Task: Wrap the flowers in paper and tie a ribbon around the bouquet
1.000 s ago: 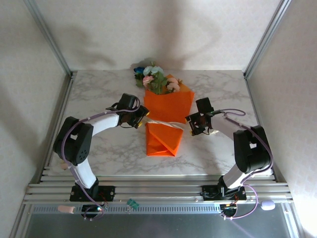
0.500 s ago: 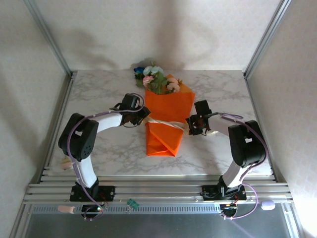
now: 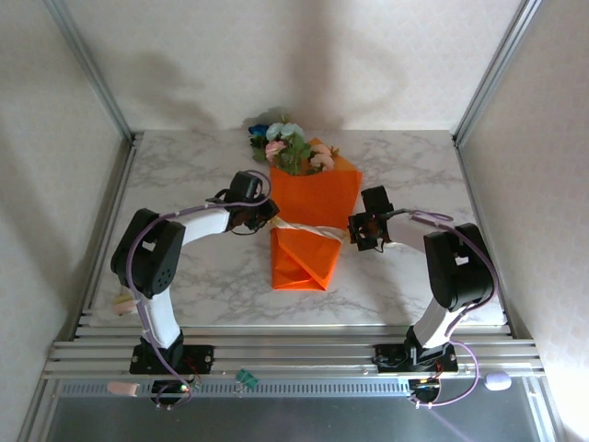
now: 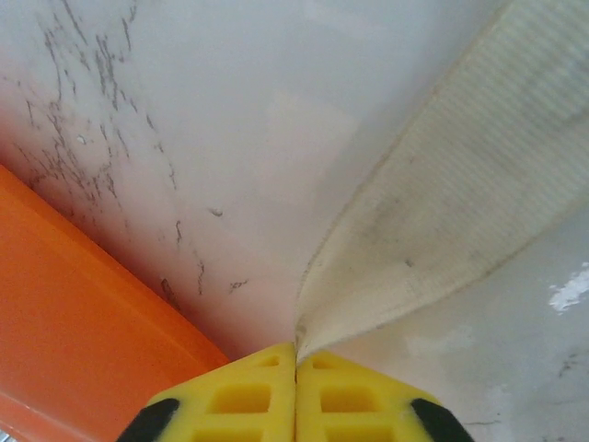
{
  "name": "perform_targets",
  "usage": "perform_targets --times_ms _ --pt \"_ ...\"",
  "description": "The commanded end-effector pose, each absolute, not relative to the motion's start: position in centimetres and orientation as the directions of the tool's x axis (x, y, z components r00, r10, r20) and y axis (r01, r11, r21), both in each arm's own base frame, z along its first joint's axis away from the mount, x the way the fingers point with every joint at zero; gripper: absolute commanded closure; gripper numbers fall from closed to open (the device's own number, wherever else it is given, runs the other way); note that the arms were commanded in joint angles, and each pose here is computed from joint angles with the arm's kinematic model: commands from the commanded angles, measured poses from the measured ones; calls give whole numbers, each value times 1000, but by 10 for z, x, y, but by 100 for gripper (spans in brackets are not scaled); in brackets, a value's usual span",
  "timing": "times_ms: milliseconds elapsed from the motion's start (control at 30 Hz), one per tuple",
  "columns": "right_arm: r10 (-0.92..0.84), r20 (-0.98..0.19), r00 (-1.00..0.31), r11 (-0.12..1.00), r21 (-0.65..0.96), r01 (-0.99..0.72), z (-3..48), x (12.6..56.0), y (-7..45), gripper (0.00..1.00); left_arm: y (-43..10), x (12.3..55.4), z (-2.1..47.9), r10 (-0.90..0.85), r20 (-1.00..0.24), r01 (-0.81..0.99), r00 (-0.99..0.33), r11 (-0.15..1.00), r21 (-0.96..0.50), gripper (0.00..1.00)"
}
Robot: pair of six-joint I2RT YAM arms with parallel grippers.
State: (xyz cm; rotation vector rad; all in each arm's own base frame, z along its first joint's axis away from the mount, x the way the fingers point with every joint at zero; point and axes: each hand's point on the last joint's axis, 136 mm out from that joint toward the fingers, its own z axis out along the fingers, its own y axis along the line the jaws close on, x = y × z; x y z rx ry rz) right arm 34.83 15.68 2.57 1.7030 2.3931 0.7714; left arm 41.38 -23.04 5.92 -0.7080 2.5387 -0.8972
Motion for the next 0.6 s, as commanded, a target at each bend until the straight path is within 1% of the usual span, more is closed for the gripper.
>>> perform_targets --times_ms 0,33,100,167,200,267,333,467,533,567 --pt "920 174 -351 241 455 857 24 351 151 97 -230 409 65 -545 -178 -329 -819 701 -632 84" --pt "919 173 -354 244 456 856 25 352 151 99 -228 408 66 -543 -181 -331 -820 707 -624 81" --pt "917 168 -362 252 459 852 28 353 151 100 -222 406 68 -533 -198 -345 -822 745 -571 61" --pt "914 164 -371 262 460 848 31 354 152 100 -212 403 70 -513 -229 -360 -827 797 -484 56" --pt "912 163 -376 267 459 847 31 354 152 100 -209 401 72 -497 -250 -360 -831 823 -440 52" --pt "911 165 -377 268 456 848 31 353 152 100 -210 398 73 -473 -268 -345 -839 844 -409 47" --pt "913 163 -375 268 453 850 29 351 151 100 -216 395 68 -464 -252 -340 -849 846 -411 44" --pt "911 166 -378 271 450 851 27 349 151 100 -234 394 62 -464 -205 -339 -862 828 -448 41" --pt "911 163 -379 273 452 850 28 350 151 100 -233 387 50 -443 -164 -359 -882 855 -375 41" --pt "911 162 -380 275 450 850 28 349 151 100 -230 385 46 -427 -165 -361 -889 876 -321 43"
